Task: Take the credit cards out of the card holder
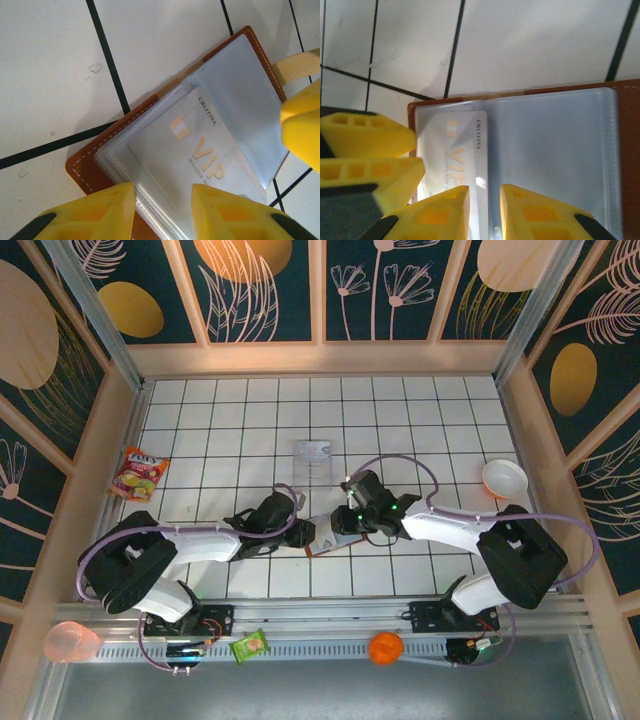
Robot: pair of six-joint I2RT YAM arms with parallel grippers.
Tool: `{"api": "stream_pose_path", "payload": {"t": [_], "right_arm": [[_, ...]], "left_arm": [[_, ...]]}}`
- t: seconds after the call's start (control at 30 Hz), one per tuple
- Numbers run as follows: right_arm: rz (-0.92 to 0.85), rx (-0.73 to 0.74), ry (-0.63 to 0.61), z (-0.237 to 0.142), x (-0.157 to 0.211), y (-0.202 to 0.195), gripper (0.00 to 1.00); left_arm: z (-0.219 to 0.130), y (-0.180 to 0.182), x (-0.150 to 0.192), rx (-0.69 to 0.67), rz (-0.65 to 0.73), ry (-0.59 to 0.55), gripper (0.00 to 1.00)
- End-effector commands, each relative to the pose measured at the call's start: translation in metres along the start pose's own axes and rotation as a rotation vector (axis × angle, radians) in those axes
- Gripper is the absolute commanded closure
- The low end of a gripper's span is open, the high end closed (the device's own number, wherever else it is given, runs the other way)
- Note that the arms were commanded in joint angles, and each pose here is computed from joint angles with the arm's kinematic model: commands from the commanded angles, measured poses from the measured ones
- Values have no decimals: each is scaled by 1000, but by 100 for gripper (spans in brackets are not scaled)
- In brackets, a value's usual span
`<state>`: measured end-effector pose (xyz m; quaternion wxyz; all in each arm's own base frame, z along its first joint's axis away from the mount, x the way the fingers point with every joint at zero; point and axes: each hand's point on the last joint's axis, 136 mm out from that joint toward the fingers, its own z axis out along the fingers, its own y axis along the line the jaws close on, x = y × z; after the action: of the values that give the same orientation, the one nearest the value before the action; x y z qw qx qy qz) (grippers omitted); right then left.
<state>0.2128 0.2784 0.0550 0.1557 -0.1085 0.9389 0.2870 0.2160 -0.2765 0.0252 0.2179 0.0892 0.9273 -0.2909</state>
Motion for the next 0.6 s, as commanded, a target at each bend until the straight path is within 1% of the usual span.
{"api": "stream_pose_path", "payload": {"t": [0.0,0.2,0.43,0.57], "right_arm": [[-42,-66,21,2,-5,11,76],[2,-75,45,11,-4,3,74],[93,-163,57,15,-5,4,73],[115,-162,67,18,-4,2,73]], "left_arm": [[4,17,8,-85,8,32,70],[6,26,20,-108,6,62,72],[4,29,23,-111,8,67,72],[5,29,24,-108,3,65,72]]}}
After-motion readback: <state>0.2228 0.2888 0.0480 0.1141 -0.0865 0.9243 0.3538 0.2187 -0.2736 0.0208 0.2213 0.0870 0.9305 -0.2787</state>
